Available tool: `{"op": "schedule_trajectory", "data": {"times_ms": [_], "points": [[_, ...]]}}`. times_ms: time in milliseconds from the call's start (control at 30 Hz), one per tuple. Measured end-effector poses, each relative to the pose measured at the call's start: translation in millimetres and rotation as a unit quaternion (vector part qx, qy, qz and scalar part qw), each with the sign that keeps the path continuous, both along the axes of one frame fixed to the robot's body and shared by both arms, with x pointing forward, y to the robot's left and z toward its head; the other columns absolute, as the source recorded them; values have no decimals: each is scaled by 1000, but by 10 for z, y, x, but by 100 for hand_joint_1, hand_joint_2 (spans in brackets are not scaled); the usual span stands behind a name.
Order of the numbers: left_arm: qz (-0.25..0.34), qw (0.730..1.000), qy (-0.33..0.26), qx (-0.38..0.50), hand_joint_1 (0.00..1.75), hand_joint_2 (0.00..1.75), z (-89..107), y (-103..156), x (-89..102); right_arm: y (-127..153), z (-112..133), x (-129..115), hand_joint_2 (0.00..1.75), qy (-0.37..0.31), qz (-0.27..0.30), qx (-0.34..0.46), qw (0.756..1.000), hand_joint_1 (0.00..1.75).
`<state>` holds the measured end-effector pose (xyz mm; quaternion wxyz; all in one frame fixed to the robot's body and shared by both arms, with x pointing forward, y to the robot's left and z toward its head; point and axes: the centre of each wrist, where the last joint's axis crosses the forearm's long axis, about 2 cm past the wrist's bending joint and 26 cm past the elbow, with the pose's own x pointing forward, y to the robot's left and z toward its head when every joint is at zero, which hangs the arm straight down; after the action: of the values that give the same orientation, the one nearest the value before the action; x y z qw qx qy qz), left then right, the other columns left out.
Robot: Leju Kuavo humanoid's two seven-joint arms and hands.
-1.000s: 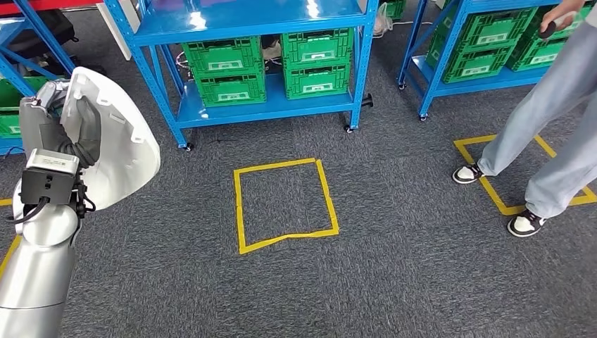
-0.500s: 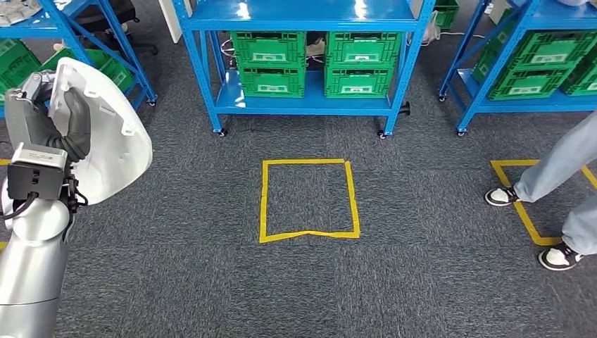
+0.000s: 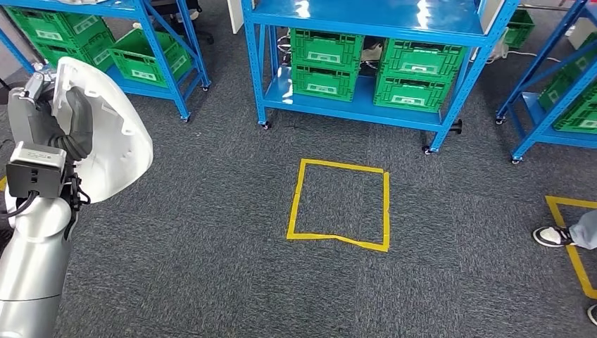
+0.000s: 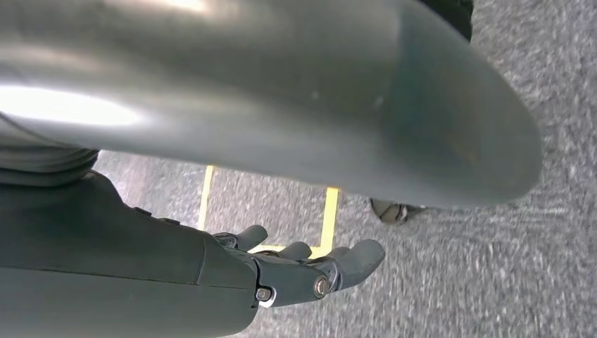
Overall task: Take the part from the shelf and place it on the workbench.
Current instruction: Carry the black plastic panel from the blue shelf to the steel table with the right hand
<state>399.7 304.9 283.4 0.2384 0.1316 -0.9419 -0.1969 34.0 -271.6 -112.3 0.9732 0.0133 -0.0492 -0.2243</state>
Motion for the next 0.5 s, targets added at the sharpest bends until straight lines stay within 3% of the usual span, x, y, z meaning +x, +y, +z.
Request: {"op": "schedule_trajectory", "data": {"times_ms": [500], "points": [[14,1000,-4,-2,175,175,-32,229,45,-6,2,20,0,-2,7,-1,1000,0]]}}
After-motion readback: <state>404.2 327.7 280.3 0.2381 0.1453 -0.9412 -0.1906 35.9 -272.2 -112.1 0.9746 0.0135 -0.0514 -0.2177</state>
